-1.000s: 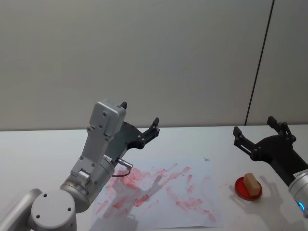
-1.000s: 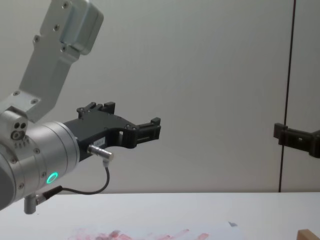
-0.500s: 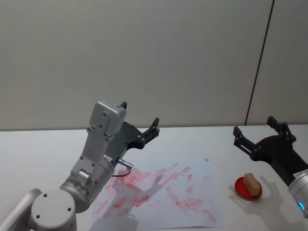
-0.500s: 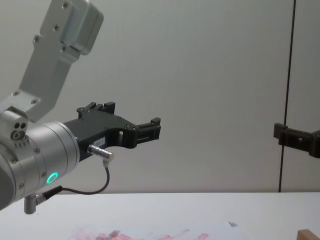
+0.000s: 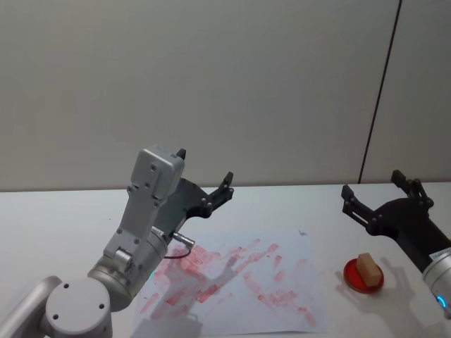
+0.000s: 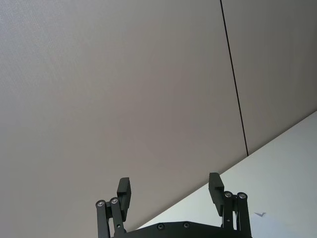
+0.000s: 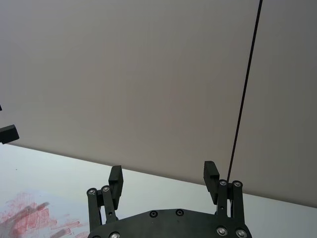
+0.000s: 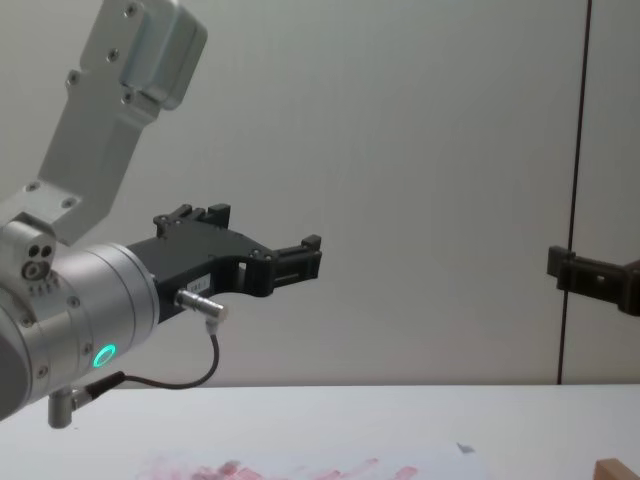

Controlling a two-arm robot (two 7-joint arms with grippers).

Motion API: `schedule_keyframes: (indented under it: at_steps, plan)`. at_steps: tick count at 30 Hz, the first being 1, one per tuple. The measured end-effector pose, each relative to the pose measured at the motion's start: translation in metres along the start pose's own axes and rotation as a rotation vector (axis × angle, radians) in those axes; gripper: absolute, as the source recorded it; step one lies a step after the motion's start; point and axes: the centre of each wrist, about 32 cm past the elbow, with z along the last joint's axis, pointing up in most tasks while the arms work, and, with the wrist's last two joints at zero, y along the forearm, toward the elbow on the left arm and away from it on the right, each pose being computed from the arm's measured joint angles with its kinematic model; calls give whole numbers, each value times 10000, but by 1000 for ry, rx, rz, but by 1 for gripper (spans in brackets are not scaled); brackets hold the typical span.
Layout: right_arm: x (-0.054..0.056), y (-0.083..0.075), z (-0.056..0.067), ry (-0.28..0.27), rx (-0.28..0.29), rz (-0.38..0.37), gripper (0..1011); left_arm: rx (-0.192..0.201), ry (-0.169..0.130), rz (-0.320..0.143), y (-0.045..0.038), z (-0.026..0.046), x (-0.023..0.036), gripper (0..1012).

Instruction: Use the one hand to pick up the stamp and affix it onto the A4 paper.

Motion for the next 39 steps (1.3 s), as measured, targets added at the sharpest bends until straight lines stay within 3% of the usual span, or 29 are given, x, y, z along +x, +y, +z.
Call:
schedule_keyframes:
  at_steps: [39]
  plan:
    - [0, 0, 0, 0, 0, 0, 1001, 0, 0, 0, 0, 0, 0, 1002]
